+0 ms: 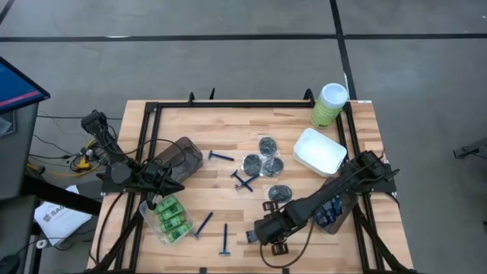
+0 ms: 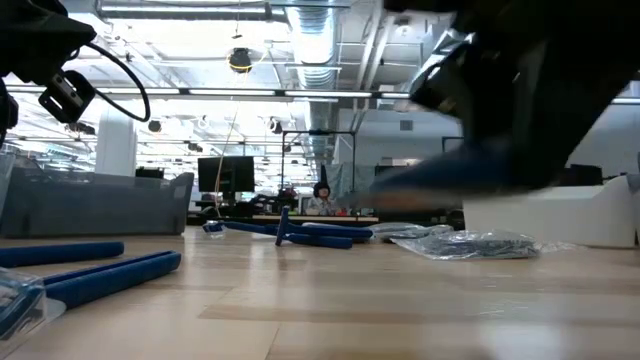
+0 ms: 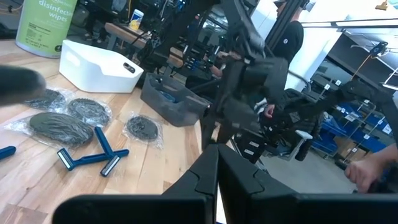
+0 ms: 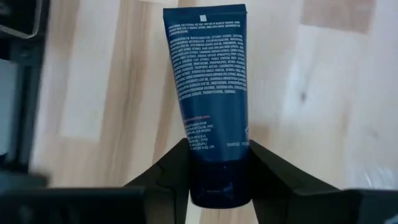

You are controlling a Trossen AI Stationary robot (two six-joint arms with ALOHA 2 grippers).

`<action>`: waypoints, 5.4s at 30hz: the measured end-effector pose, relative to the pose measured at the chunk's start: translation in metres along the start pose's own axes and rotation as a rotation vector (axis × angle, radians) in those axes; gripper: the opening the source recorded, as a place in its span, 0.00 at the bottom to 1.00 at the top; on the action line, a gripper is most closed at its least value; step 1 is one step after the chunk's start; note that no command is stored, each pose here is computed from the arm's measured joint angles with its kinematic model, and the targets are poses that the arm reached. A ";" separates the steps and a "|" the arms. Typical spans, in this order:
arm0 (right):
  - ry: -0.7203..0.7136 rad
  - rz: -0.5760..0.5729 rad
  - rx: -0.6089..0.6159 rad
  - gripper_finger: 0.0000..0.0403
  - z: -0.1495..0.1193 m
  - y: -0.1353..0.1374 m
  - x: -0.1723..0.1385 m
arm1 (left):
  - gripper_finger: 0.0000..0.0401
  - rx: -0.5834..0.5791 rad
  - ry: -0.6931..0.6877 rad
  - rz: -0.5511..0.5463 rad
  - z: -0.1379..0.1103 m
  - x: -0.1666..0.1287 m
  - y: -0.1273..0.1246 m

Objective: Pick & Place Travel size toiletries
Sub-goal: Put the blue shave cream into the right black bin

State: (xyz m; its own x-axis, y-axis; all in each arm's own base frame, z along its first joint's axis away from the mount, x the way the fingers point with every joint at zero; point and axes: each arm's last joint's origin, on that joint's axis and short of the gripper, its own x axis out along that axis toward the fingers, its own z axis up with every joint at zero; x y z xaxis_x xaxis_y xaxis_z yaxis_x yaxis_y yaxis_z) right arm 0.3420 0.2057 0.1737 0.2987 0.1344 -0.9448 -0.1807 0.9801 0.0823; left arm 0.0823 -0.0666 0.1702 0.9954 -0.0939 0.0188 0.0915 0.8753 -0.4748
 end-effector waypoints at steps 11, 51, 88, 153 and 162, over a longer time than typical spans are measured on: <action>0.025 -0.120 0.231 0.29 -0.031 -0.007 -0.099 | 0.00 0.002 0.001 0.001 0.000 0.000 0.000; 0.349 -0.522 0.875 0.29 -0.110 0.035 -0.122 | 0.00 -0.002 -0.003 -0.001 0.000 0.000 0.000; 0.531 -0.668 1.172 0.32 -0.135 0.049 -0.096 | 0.00 -0.009 -0.008 -0.004 0.001 0.000 -0.001; 0.341 -0.457 1.233 0.61 -0.127 0.013 -0.158 | 0.00 -0.014 -0.013 -0.006 0.002 0.000 -0.001; 0.253 -0.220 1.081 0.59 -0.113 0.009 -0.164 | 0.00 -0.014 -0.013 -0.006 0.001 0.000 -0.001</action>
State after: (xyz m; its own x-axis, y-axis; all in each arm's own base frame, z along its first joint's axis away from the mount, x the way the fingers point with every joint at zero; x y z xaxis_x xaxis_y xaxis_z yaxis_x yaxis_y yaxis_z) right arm 0.1859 0.1756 0.2936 0.0034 0.0307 -0.9995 0.7942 0.6073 0.0214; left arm 0.0823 -0.0666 0.1719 0.9951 -0.0933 0.0331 0.0976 0.8681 -0.4867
